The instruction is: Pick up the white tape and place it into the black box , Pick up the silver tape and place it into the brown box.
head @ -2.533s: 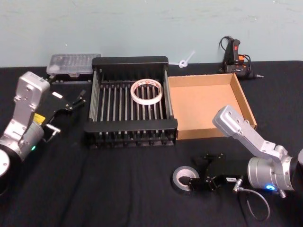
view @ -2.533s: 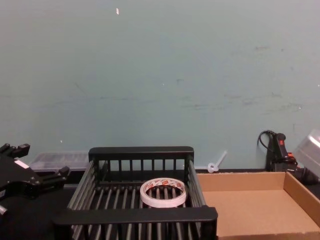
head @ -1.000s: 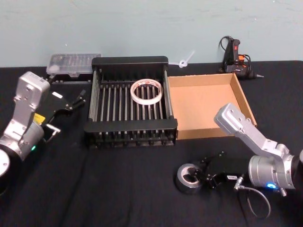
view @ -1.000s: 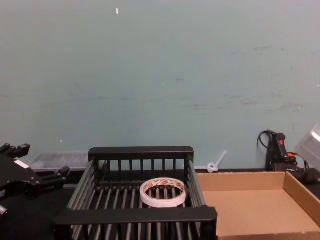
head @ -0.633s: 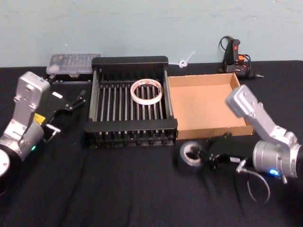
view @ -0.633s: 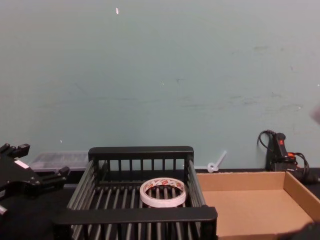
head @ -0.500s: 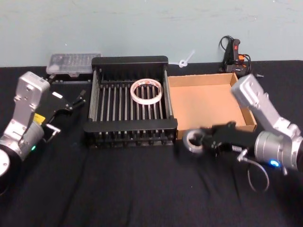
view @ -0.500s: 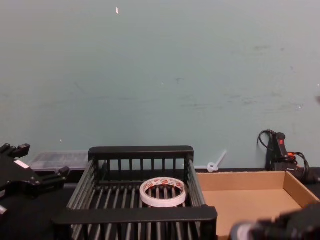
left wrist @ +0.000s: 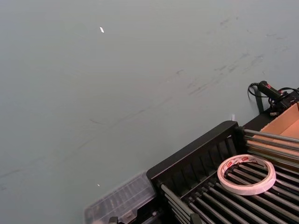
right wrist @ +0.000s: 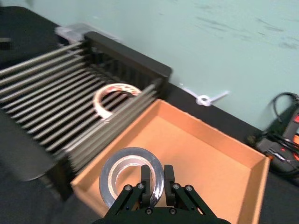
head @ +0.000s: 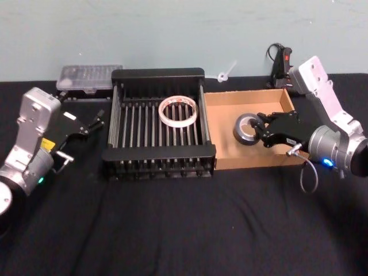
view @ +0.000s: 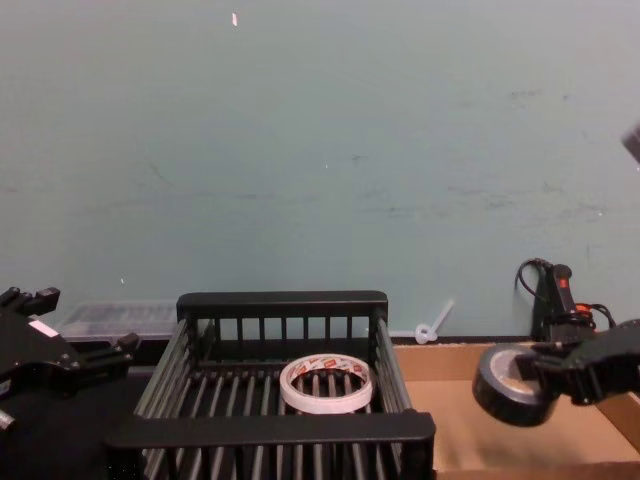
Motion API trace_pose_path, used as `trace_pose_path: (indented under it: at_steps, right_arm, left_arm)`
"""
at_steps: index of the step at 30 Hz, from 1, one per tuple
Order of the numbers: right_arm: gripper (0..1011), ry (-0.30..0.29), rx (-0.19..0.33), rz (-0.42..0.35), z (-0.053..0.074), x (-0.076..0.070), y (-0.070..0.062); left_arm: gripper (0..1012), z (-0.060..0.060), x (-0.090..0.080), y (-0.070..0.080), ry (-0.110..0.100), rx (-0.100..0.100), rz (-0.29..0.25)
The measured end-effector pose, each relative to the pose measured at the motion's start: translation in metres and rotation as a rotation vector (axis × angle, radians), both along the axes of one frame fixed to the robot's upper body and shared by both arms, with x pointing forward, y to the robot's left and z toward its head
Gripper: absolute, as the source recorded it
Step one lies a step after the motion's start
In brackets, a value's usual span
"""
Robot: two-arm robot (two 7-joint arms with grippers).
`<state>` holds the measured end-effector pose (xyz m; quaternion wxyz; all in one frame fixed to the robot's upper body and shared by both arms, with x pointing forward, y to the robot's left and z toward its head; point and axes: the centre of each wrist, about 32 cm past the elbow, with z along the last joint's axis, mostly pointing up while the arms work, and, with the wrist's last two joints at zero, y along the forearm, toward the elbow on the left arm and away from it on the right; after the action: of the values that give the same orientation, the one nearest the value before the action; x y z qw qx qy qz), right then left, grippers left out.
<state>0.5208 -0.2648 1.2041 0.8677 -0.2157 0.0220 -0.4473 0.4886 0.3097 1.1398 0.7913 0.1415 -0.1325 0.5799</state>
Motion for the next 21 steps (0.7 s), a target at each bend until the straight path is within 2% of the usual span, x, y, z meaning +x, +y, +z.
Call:
trace_pose_path:
  at_steps: [10, 15, 21]
  right_arm:
    - [174, 0.005, -0.022, -0.094, -0.008, 0.028, 0.001]
    - [174, 0.008, -0.033, -0.127, -0.012, 0.034, 0.001]
    - [174, 0.007, -0.034, -0.127, -0.012, 0.034, 0.001]
  left_arm:
    - [1002, 0.0, 0.0, 0.0, 0.0, 0.0, 0.0]
    - [1001, 0.0, 0.0, 0.0, 0.0, 0.0, 0.0]
    - [1001, 0.0, 0.0, 0.0, 0.0, 0.0, 0.0]
